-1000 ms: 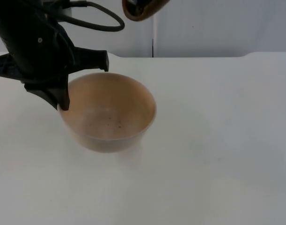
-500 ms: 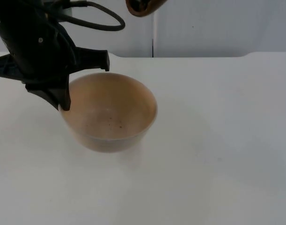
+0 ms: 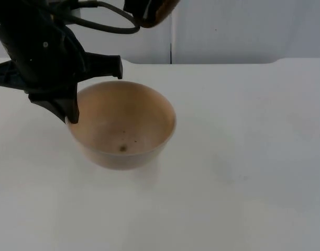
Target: Pick up the bowl with the left hand and pour the coffee beans from the cup into the bowl with the right hand.
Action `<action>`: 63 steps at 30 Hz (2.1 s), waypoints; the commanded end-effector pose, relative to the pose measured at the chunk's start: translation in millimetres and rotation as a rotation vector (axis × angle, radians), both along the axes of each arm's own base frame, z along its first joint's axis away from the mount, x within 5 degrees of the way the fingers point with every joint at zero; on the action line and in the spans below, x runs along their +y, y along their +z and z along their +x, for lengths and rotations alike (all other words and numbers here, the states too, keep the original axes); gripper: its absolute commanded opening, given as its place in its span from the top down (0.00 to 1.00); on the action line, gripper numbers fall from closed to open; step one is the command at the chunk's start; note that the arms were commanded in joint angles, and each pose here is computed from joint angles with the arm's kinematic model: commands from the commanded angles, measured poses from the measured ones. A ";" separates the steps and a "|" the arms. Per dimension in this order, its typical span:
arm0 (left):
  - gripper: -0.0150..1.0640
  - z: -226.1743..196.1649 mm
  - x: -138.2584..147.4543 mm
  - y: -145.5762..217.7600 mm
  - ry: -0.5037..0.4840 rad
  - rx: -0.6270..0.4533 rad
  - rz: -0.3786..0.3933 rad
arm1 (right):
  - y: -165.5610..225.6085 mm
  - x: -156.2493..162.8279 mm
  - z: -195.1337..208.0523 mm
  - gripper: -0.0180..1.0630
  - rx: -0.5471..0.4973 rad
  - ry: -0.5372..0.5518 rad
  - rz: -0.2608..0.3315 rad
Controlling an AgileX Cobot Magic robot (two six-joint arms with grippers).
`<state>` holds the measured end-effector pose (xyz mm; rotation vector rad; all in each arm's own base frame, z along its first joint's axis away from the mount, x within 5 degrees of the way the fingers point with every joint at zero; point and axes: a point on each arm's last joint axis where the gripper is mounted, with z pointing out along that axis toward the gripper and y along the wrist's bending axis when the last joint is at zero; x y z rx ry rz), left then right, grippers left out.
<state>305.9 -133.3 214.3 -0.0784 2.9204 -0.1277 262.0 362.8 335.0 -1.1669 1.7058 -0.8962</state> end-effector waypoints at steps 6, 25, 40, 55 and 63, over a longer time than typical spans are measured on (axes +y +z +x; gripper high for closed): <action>0.99 -0.4 -2.6 3.7 0.005 -0.017 -0.021 | 0.3 4.2 -3.0 0.98 -0.088 0.028 -0.066; 0.99 -0.9 -4.2 3.8 0.017 -0.010 -0.042 | 0.9 15.6 -17.9 0.98 -0.193 0.070 -0.091; 0.99 -1.1 -4.7 3.8 0.020 -0.007 -0.048 | 6.1 18.8 -21.6 0.98 -0.254 0.071 -0.045; 0.99 -1.1 -4.7 3.8 0.020 -0.007 -0.048 | 6.6 18.8 -21.6 0.98 -0.262 0.063 -0.012; 0.99 -1.1 -4.7 3.8 0.020 -0.007 -0.048 | 6.4 18.2 -20.6 0.98 -0.261 0.059 -0.008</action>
